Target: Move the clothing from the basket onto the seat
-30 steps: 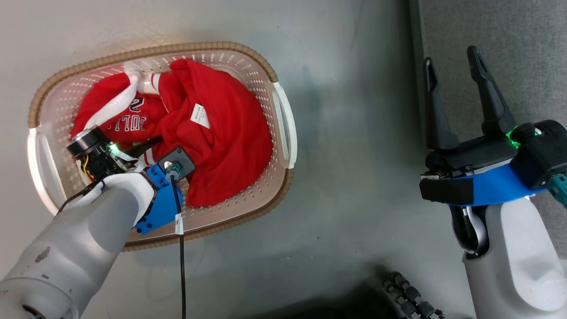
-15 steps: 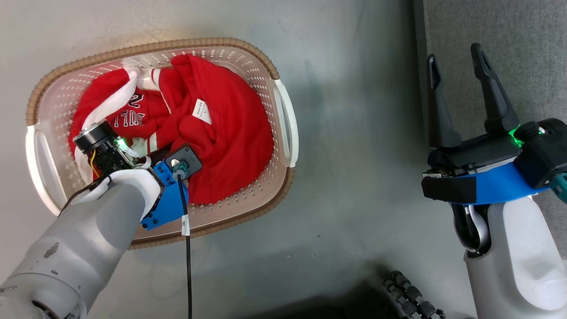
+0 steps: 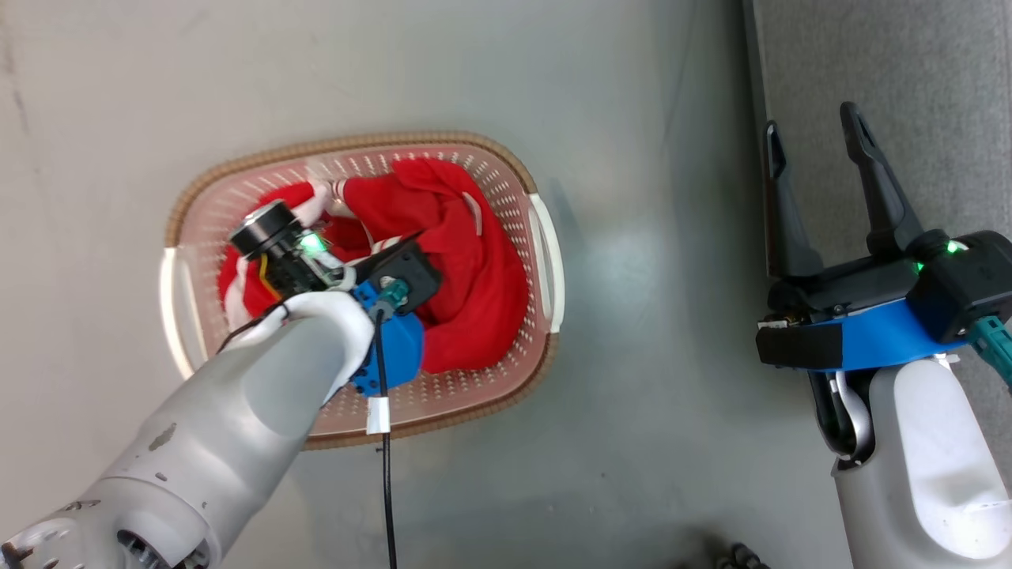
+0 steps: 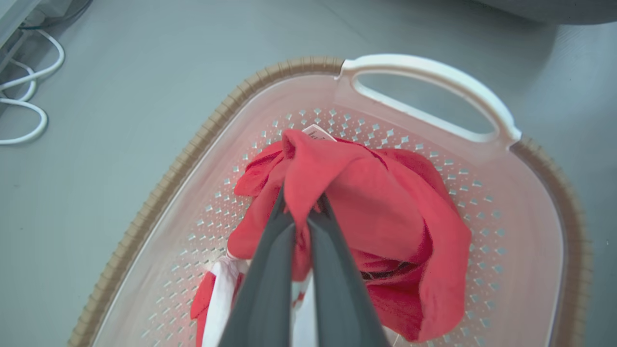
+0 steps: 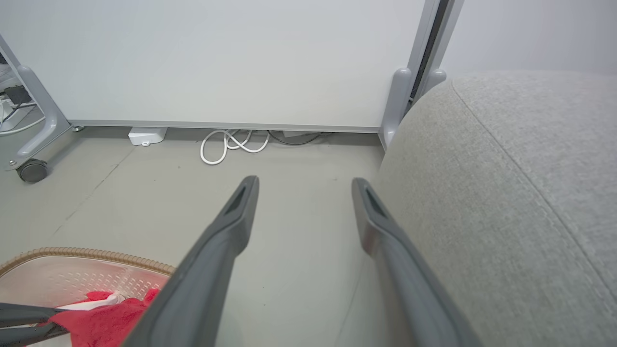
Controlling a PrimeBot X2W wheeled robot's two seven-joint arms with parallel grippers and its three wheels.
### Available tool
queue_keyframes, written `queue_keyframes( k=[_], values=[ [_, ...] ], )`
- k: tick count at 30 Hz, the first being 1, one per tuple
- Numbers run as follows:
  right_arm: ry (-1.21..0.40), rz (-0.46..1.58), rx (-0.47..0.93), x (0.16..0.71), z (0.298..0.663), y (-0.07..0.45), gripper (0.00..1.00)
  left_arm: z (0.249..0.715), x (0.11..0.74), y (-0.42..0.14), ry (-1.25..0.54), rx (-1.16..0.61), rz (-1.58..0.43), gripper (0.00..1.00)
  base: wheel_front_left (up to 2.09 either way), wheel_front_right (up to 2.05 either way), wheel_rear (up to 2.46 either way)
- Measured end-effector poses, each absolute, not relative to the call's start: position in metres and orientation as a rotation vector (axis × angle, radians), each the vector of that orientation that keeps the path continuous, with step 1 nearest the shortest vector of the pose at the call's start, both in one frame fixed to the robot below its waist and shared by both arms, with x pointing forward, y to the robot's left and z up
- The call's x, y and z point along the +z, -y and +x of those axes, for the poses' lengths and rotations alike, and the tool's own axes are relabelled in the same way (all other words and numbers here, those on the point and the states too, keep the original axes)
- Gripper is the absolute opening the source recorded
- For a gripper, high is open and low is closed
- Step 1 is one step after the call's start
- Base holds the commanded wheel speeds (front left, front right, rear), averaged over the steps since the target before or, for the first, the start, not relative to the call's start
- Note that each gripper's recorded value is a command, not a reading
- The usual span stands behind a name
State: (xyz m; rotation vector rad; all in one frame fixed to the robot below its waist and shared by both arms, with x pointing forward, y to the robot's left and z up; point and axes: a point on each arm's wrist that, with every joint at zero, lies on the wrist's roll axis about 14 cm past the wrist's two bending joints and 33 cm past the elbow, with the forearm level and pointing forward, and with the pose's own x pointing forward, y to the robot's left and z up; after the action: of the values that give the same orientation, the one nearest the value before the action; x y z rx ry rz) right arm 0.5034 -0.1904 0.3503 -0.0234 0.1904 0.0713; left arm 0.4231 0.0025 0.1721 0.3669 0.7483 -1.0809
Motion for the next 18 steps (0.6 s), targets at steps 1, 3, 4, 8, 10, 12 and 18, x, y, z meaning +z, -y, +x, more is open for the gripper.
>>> queue_keyframes(
  k=[1,3,4,8,10,12,18],
  values=[
    [-0.18,-0.021,0.074,0.355,0.504,0.189,1.0,0.428,0.182,0.002,-0.716,-1.078,0.36,0.0,0.0,0.0,0.0],
    [-0.163,-0.016,0.081,0.365,0.503,0.185,1.0,0.436,0.201,0.005,-0.668,-1.053,0.342,0.0,0.0,0.0,0.0],
    [-0.156,-0.015,0.085,0.37,0.502,0.184,1.0,0.437,0.21,0.005,-0.649,-1.043,0.337,0.0,0.0,0.0,0.0],
    [-0.123,-0.009,0.098,0.39,0.497,0.177,1.0,0.446,0.246,0.006,-0.565,-0.992,0.308,0.0,0.0,0.0,0.0],
    [-0.106,-0.005,0.101,0.4,0.494,0.175,1.0,0.452,0.267,0.007,-0.514,-0.965,0.296,0.0,0.0,0.0,0.0],
    [-0.095,-0.002,0.104,0.408,0.489,0.173,1.0,0.456,0.287,0.007,-0.469,-0.944,0.287,0.0,0.0,0.0,0.0],
    [-0.05,0.002,0.108,0.437,0.473,0.17,1.0,0.471,0.349,0.003,-0.329,-0.859,0.254,0.0,0.0,0.0,0.0]
  ],
)
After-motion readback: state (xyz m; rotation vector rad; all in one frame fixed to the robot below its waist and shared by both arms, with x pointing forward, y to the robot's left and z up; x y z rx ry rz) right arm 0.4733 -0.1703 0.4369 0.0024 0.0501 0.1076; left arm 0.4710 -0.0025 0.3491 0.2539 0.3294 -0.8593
